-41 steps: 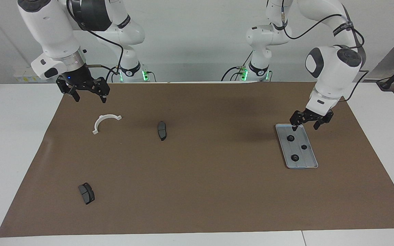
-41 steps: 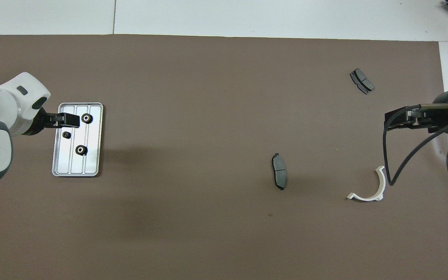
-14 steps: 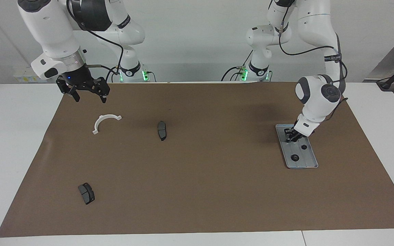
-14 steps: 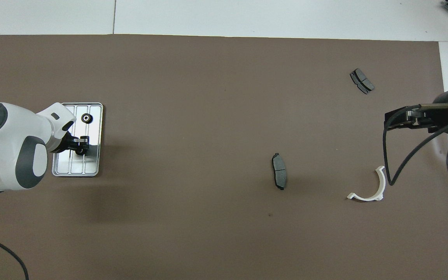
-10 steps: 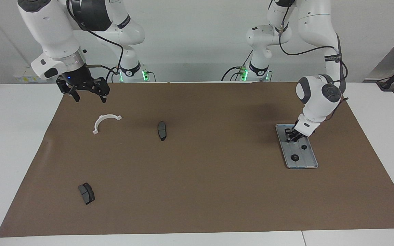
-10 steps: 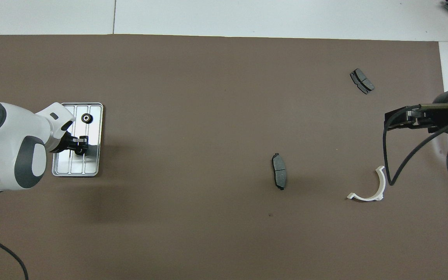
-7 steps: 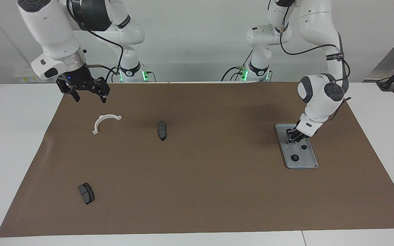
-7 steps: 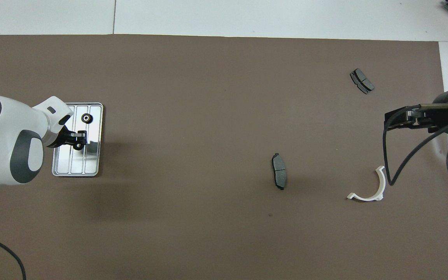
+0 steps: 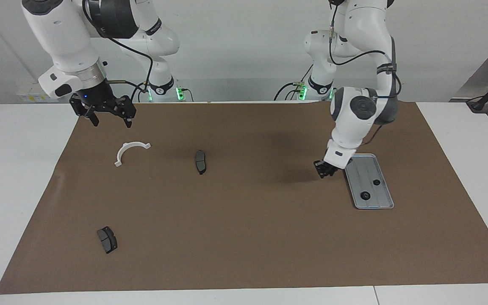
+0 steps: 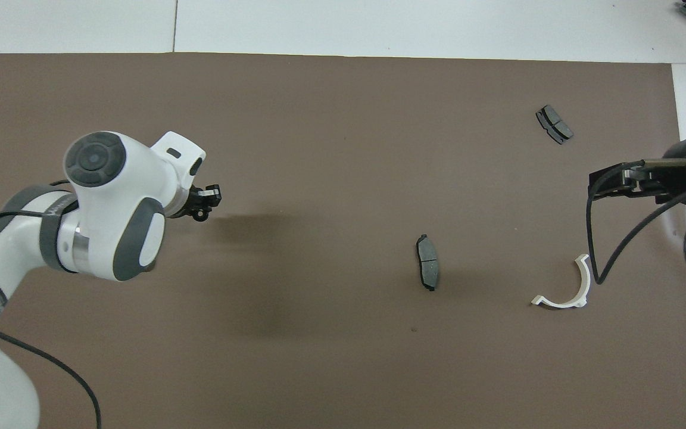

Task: Place bearing gear from tray to pile
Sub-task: 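Carry the gear to the table centre and open the left gripper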

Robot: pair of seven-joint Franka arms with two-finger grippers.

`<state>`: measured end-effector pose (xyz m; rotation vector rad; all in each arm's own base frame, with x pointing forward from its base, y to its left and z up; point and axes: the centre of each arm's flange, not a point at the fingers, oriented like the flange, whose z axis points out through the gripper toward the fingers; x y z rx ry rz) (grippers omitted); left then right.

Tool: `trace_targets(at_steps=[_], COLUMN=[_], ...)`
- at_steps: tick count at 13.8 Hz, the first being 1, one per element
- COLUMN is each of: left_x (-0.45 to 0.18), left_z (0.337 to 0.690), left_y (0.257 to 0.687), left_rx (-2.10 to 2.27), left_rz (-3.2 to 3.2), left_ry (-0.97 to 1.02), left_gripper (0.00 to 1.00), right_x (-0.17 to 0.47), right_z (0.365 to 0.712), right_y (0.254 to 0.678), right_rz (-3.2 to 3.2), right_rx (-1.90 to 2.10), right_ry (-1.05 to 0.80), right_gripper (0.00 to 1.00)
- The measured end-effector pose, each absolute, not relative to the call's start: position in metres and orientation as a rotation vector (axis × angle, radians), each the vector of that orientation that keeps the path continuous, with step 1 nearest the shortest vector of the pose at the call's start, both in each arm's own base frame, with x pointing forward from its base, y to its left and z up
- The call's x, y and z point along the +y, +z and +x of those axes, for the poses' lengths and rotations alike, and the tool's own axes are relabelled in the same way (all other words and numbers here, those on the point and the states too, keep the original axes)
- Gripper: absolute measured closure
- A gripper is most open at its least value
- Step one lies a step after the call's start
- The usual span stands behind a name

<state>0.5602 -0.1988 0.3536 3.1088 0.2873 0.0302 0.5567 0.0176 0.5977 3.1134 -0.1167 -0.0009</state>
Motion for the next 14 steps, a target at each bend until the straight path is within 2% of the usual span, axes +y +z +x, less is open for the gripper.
trace_targets(at_steps=[6,10,12,14], left_x=[-0.324,-0.361,-0.366,-0.363], left_z=[0.525,0.511,0.508,0.515], left_y=[0.347,0.321,0.320,0.326], left_rx=[0.329,0.262,0.255,0.278], left_rz=[3.065,3.056,3.056,3.053], left_ry=[0.077,0.085,0.083,0.093], left_gripper=[0.65,0.64,0.59,0.39], right_x=[0.018,0.018,0.018,0.018], right_z=[0.557,0.557,0.557,0.557], right_y=[0.598,0.598,0.598,0.598], right_rz=[3.113,3.113,3.113,3.113], right_rx=[-0.117,-0.117,-0.117,-0.117], right_ry=[-0.001,-0.001,-0.001,-0.001], right_gripper=[0.00,0.00,0.00,0.00])
